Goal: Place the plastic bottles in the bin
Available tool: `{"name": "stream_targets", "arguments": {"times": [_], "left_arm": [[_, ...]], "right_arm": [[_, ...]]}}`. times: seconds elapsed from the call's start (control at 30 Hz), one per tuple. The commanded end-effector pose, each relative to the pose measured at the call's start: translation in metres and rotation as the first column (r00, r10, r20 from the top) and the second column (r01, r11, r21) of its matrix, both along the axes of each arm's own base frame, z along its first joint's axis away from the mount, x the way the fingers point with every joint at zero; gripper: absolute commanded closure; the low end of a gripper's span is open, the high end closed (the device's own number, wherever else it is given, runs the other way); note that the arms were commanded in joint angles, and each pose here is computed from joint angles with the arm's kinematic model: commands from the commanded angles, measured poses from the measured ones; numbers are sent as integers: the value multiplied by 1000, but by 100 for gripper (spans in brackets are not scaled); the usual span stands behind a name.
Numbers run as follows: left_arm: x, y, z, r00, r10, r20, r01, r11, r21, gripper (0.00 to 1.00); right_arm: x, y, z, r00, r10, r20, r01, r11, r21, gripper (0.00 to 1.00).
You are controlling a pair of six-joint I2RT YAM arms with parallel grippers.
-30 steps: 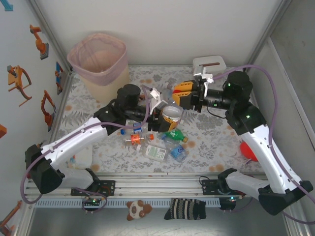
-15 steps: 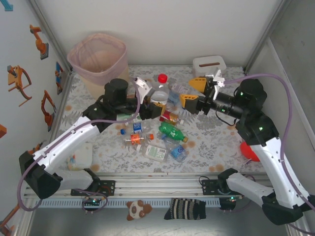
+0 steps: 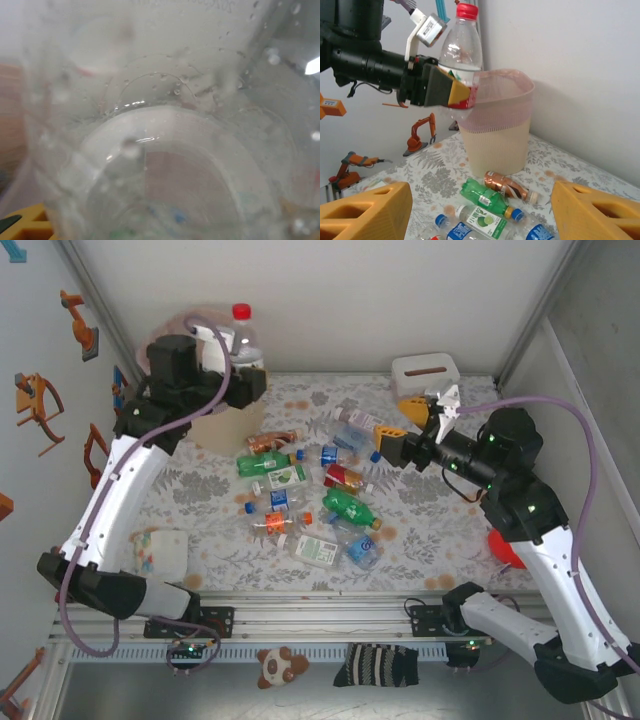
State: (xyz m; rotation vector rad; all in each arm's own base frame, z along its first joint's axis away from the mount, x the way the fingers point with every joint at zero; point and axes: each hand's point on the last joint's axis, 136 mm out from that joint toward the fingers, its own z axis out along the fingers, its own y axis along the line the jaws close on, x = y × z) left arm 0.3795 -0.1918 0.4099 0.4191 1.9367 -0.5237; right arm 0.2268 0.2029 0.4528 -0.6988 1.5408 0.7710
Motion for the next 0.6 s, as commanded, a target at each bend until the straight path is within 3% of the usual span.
{"name": "stream_targets", "arguments": {"times": [0.0, 0.3, 0.57], "left_arm": [[21, 27, 6, 994, 104, -39, -105, 994, -41, 45], [96, 80, -1, 952, 300, -63, -303, 952, -38, 45], [155, 104, -61, 908, 379, -176, -381, 924, 25, 45]], "right_arm": [[1, -2, 2, 1000, -17, 17, 17, 1000, -2, 28], [0, -4, -1, 1000, -24, 10, 24, 1000, -2, 29], [-1, -6, -6, 999, -34, -3, 34, 999, -4, 31]]}}
